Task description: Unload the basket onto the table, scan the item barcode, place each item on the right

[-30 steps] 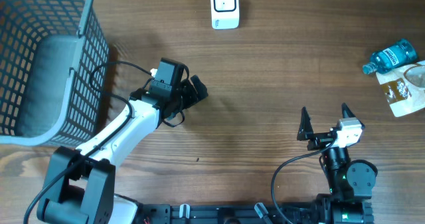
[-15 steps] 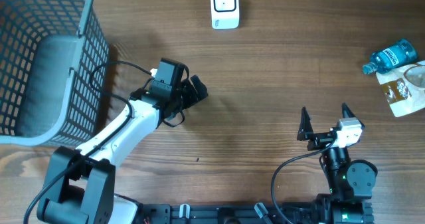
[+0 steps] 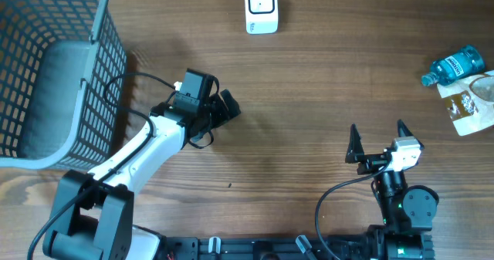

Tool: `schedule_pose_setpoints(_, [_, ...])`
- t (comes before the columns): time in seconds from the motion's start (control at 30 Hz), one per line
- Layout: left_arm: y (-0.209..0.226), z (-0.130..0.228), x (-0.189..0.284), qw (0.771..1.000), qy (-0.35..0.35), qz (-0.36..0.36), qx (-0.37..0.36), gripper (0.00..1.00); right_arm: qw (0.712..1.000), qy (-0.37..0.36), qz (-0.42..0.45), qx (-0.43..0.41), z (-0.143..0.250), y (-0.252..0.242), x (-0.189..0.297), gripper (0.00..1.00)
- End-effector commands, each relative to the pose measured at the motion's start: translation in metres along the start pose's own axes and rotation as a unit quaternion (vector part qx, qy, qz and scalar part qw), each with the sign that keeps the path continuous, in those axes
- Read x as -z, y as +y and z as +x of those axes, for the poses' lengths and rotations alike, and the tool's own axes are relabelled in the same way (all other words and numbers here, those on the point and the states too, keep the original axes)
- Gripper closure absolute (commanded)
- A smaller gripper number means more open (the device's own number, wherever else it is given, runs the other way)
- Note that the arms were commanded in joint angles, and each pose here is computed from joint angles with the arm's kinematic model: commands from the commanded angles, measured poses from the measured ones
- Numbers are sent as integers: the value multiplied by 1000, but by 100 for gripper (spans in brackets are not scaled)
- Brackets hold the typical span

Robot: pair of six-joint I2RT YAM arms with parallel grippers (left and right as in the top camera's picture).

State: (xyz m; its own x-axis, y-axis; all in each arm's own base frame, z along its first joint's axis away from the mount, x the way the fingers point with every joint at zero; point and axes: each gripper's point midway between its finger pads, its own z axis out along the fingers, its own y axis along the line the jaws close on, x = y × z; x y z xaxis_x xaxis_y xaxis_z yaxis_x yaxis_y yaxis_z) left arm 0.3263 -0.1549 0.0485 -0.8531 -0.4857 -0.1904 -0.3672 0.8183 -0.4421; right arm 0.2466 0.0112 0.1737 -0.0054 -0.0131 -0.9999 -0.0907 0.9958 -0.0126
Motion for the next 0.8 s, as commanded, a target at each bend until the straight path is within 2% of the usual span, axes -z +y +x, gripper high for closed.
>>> schedule_pose_setpoints(0.0, [11,4,2,998,-2,-15,-67,0,1000,-8,1,6,-4,0,1,0])
schedule_pose_setpoints(0.03, [18,12,2,993,4,-19,-115,0,1000,-8,1,6,-3,0,1,0])
schedule_pose_setpoints(0.07, [23,16,4,991,5,-19,-131,0,1000,-8,1,6,-3,0,1,0])
schedule_pose_setpoints(0.23, [44,37,41,984,-52,22,-171,0,1000,-8,1,6,-3,0,1,0])
schedule_pose_setpoints(0.3, [51,38,59,967,-122,68,-212,0,1000,-8,1,6,-4,0,1,0])
schedule_pose_setpoints(0.4, [67,33,85,949,-219,113,-198,0,1000,-8,1,6,-4,0,1,0])
schedule_pose_setpoints(0.5, [74,23,114,915,-320,155,-189,0,1000,-8,1,6,-3,0,1,0])
schedule_pose_setpoints(0.53, [72,22,123,900,-348,164,-207,0,1000,-8,1,6,-4,0,1,0])
schedule_pose_setpoints(0.63, [67,19,138,872,-392,174,-235,0,1000,-8,1,6,-4,0,1,0])
schedule_pose_setpoints(0.77, [75,4,160,852,-449,165,-213,0,1000,-8,1,6,-4,0,1,0])
